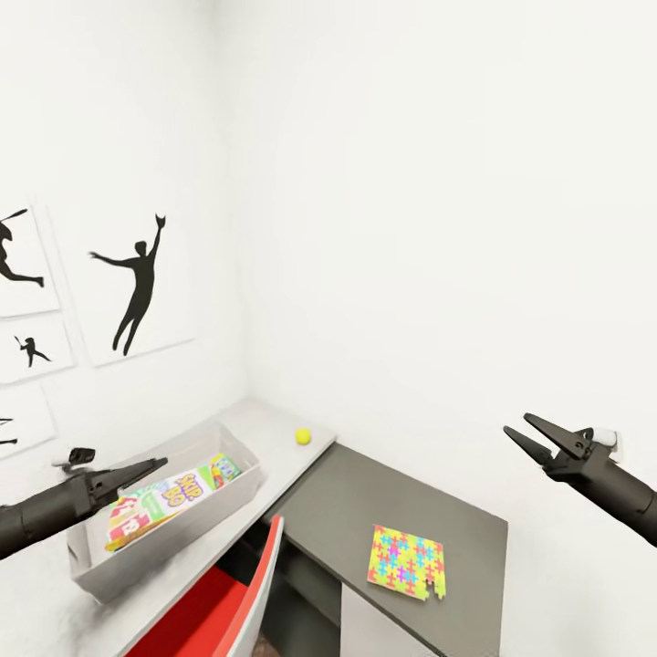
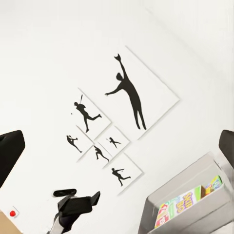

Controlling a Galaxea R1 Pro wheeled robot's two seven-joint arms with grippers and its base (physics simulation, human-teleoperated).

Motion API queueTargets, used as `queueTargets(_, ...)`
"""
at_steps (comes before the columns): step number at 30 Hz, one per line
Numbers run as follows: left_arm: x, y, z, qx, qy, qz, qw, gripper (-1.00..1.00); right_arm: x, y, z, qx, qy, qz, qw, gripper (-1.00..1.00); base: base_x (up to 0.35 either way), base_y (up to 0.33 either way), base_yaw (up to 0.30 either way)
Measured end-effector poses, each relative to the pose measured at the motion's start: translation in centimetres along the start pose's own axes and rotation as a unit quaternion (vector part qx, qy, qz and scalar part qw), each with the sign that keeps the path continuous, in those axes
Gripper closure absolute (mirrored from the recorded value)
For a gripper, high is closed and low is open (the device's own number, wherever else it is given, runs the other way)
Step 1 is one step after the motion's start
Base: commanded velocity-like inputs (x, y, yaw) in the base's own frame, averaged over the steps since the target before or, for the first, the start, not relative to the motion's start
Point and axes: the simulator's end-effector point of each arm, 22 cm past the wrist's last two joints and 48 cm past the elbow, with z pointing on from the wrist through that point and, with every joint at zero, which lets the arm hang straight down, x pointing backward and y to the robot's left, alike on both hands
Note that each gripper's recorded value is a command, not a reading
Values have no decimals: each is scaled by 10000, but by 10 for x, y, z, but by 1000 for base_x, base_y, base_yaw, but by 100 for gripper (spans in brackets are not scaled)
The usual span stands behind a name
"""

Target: Put all the toys in the child's room - the three board games (two on the bed and one on the table), the two jigsaw puzzles on the table, and the tennis ball on the table - inside the toy box on the table in the child's room.

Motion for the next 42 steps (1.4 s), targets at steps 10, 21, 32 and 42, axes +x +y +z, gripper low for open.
queueTargets(10,17,19,44,-403,250,-103,9988,-100,-2,2,-2,-15,-32,6,10000,-100,0,0,-241)
queueTargets(21,15,16,47,-418,242,-10,9988,-100,-4,5,-3,-41,-55,-16,10000,-100,0,0,-234)
queueTargets(32,12,11,46,-396,224,55,9989,-100,-6,6,-6,-25,-92,-18,10000,-100,0,0,-233)
queueTargets(42,10,7,45,-377,206,93,9990,-100,-7,10,-7,-49,-106,-42,9999,-100,0,0,-233)
